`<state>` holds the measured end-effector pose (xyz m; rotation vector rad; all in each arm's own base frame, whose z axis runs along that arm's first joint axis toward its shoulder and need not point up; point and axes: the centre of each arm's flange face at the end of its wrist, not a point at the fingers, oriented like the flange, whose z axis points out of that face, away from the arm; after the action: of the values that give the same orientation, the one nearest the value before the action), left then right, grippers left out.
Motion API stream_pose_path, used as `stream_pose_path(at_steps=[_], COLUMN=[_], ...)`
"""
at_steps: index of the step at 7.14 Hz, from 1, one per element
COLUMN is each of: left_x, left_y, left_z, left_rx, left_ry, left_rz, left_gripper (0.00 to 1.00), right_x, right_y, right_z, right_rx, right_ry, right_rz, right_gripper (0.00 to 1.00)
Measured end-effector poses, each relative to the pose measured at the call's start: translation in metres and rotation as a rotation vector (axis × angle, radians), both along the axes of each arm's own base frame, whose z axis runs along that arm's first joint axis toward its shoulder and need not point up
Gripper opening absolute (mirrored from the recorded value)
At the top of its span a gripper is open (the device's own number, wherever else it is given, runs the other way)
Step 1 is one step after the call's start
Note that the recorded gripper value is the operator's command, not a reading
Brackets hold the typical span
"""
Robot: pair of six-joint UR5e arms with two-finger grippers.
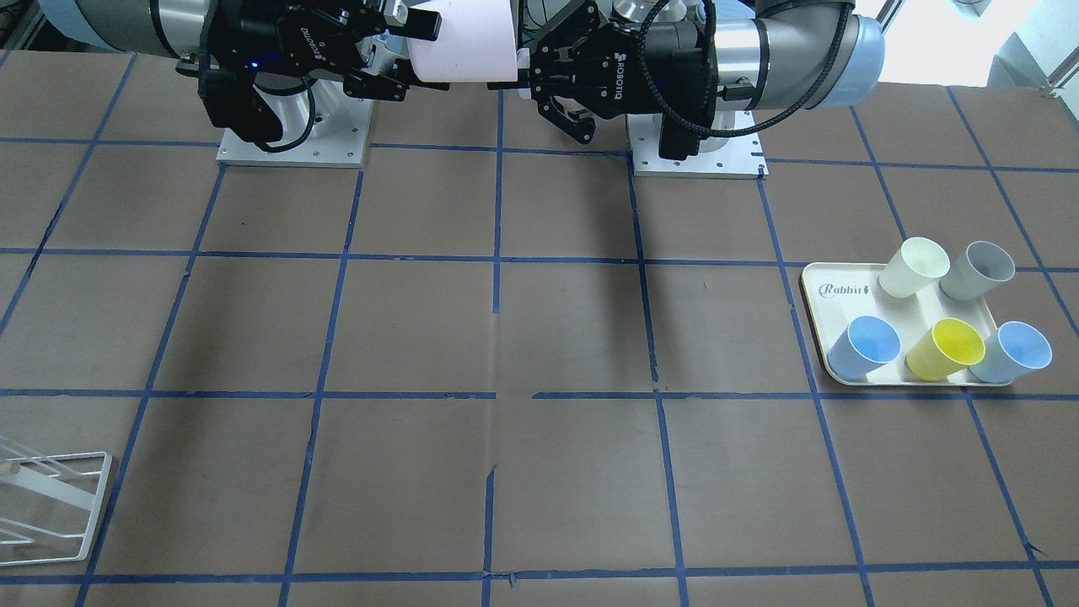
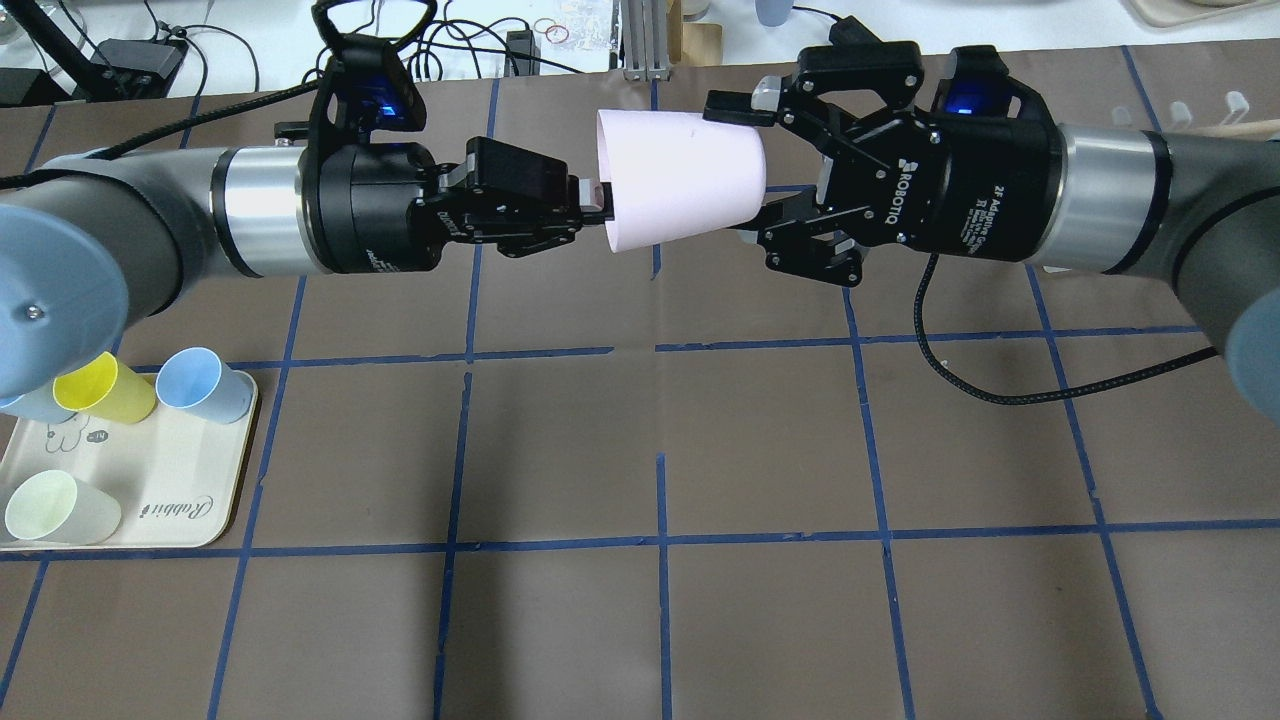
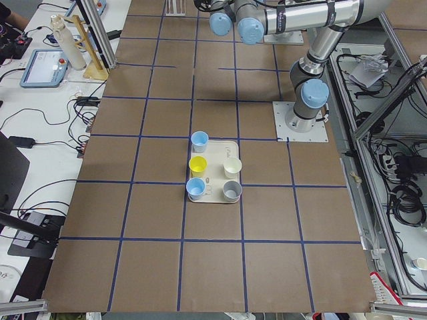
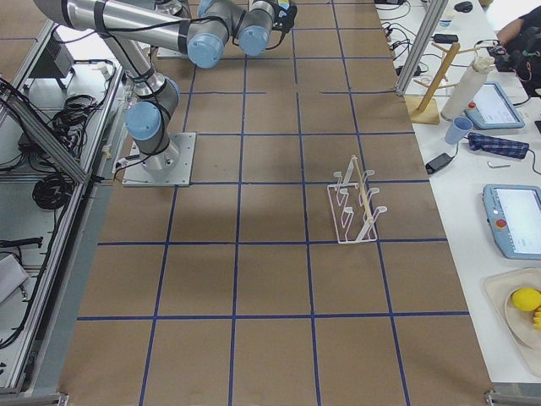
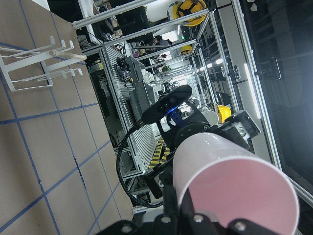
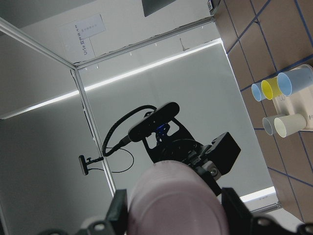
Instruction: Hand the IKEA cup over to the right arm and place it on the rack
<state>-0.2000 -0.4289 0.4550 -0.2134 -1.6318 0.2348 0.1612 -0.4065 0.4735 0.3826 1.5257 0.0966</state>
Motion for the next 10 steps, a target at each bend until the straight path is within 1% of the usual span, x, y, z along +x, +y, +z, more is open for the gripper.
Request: stream_pose_path(at_steps=[1,2,3,4,5,6,8,9,10], left_x=[0.000,0.000,0.000,0.000,0.000,0.002,0.008,0.016,0.025], left_y=[0.000,0.000,0.000,0.000,0.000,-0.001,-0.004,-0.008,-0.011], left_z=[0.000,0.000,0.000,0.001,0.002,0.003,0.008,0.008,0.008], left_rx=[0.003,0.008,0.010,0.011,0.011,0.023,0.059,0.074,0.100], left_ry=[0.001,0.003,0.004,0.004,0.003,0.000,-0.001,-0.003,-0.013], left_rz=[0.001,0.002,0.003,0.004,0.003,0.006,0.023,0.039,0.053], left_gripper=[0.36,0.53,0.56,0.84,0.93,0.93,0.97,1.00,1.00], right_x=[0.000,-0.001,-0.001,-0.001,-0.002,-0.005,-0.024,-0.036,-0.050], right_y=[0.000,-0.001,-0.001,-0.001,-0.003,-0.005,-0.012,-0.016,-0.019], right_z=[0.001,0.001,0.001,0.001,0.001,0.001,0.002,0.001,0.001], right_rx=[-0.001,-0.002,-0.001,-0.001,-0.002,-0.001,-0.004,-0.004,-0.007], right_ry=[0.000,0.000,0.000,0.001,0.001,0.000,0.007,0.025,0.067], right_rz=[-0.001,-0.002,-0.002,-0.002,-0.004,-0.011,-0.053,-0.074,-0.086], right_gripper=[0.28,0.23,0.22,0.21,0.19,0.18,0.17,0.15,0.11])
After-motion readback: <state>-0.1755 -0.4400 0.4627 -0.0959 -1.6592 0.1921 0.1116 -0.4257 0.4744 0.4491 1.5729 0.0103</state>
